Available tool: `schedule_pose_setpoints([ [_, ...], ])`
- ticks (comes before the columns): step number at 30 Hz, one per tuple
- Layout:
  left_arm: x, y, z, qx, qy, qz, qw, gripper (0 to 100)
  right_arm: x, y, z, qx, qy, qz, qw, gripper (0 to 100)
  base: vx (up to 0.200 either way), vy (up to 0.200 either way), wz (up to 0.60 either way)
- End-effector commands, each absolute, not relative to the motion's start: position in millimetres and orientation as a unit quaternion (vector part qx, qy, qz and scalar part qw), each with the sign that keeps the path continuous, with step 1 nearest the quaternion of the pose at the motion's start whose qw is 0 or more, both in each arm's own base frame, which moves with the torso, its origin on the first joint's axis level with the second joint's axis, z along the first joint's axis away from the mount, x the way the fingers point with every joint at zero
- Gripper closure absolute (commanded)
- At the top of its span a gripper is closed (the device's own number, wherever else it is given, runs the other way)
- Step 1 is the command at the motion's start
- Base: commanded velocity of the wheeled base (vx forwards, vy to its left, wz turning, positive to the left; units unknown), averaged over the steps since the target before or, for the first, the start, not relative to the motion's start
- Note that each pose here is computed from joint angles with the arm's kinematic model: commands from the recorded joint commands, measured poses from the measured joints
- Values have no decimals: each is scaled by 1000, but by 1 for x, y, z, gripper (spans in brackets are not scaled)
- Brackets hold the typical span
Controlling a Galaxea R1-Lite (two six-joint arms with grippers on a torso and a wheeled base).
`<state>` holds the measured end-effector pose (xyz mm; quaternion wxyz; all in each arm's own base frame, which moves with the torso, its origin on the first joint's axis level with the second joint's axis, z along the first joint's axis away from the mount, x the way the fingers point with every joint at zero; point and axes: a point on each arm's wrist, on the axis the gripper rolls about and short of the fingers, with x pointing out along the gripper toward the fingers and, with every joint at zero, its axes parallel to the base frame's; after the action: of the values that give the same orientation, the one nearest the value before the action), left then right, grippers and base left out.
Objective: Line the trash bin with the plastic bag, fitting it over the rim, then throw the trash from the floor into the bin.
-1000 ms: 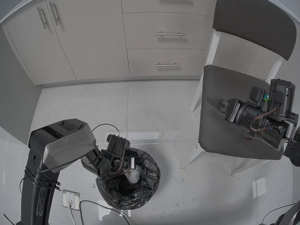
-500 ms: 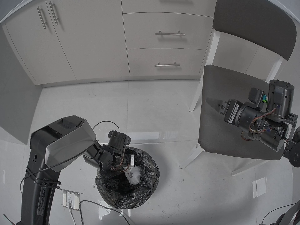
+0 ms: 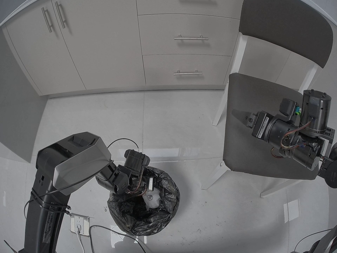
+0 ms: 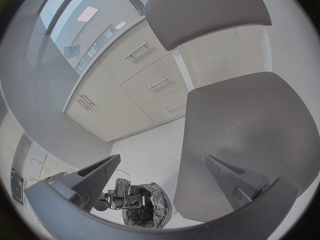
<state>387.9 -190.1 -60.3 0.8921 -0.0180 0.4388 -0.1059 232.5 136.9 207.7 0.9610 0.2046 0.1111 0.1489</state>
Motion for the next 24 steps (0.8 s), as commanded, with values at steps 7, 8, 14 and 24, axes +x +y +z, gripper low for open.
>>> schedule_pose_setpoints([
  [7,381,-193,-62,-3,449,-113,886,100,233,137,207,205,111,149,961,0,0,0,0],
  [8,380,-193,-62,-1,449,-112,886,100,232,137,208,206,110,148,961,0,0,0,0],
  [14,357,-197,-54,16,454,-103,885,100,224,132,221,236,99,155,954,0,0,0,0],
  [24,306,-188,31,-1,395,-141,908,100,207,114,231,239,123,143,952,0,0,0,0],
])
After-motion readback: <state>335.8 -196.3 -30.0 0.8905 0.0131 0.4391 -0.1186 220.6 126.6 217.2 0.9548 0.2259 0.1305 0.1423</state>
